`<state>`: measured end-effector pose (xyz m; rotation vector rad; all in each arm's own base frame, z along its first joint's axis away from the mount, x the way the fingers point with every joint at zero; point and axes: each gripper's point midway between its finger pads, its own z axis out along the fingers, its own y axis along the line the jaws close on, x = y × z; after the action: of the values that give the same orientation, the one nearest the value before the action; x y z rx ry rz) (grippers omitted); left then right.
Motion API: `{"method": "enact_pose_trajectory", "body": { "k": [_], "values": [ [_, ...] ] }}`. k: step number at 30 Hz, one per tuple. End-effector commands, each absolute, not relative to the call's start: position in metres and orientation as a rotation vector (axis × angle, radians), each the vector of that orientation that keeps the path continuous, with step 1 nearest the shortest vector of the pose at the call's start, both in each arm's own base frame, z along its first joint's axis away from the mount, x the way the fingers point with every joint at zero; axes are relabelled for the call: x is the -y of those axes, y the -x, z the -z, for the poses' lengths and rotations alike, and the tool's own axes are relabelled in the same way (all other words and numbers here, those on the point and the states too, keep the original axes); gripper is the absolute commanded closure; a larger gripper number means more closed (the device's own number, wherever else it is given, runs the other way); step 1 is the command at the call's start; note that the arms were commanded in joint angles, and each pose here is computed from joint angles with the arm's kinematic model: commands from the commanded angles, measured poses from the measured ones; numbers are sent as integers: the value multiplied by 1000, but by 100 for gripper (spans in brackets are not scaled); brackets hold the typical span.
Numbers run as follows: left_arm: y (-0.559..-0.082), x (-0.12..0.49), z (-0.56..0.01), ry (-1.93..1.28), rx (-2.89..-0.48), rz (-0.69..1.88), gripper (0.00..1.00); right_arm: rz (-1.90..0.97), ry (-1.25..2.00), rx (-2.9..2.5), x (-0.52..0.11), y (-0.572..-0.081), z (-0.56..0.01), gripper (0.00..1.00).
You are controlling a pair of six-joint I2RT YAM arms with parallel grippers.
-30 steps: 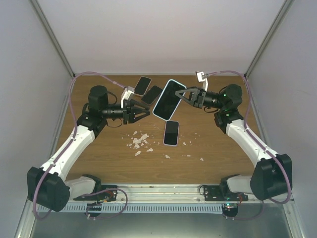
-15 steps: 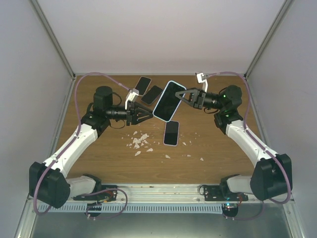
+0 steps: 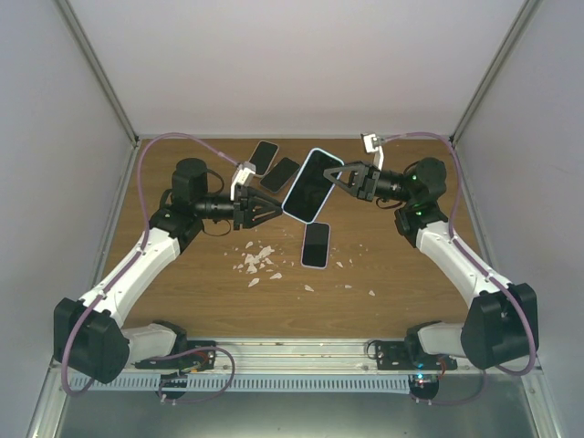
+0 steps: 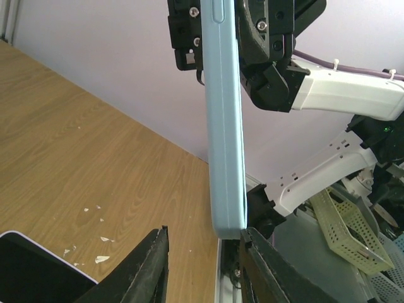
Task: Take the phone out of the phone case
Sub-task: Remove the phone case from the phone.
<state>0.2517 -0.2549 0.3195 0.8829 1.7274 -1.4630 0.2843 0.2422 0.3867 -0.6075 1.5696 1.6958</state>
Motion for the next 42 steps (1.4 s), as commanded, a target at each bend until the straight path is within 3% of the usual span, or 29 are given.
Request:
{"method": "enact_pose_trajectory", "body": {
  "k": [1,11,20,28,36,42],
  "values": [
    [-262,254,-332,-867,-1678,1425,67,-1675,654,-1487,-238,-271,-406,100],
    [-267,252,-330,-838,-1696,1433,65,-1679,674,-1480,-241,-268,-407,100],
    [-286,245,-316,-747,-1778,1343,75,-1698,689,-1463,-242,-264,-411,99],
    [-291,246,-311,-730,-1798,1340,77,-1710,711,-1452,-246,-260,-412,99],
    [-252,244,-338,-903,-1627,1512,57,-1675,686,-1460,-238,-268,-416,100],
    [-235,245,-348,-957,-1561,1557,54,-1667,673,-1470,-238,-270,-413,100]
  ]
}}
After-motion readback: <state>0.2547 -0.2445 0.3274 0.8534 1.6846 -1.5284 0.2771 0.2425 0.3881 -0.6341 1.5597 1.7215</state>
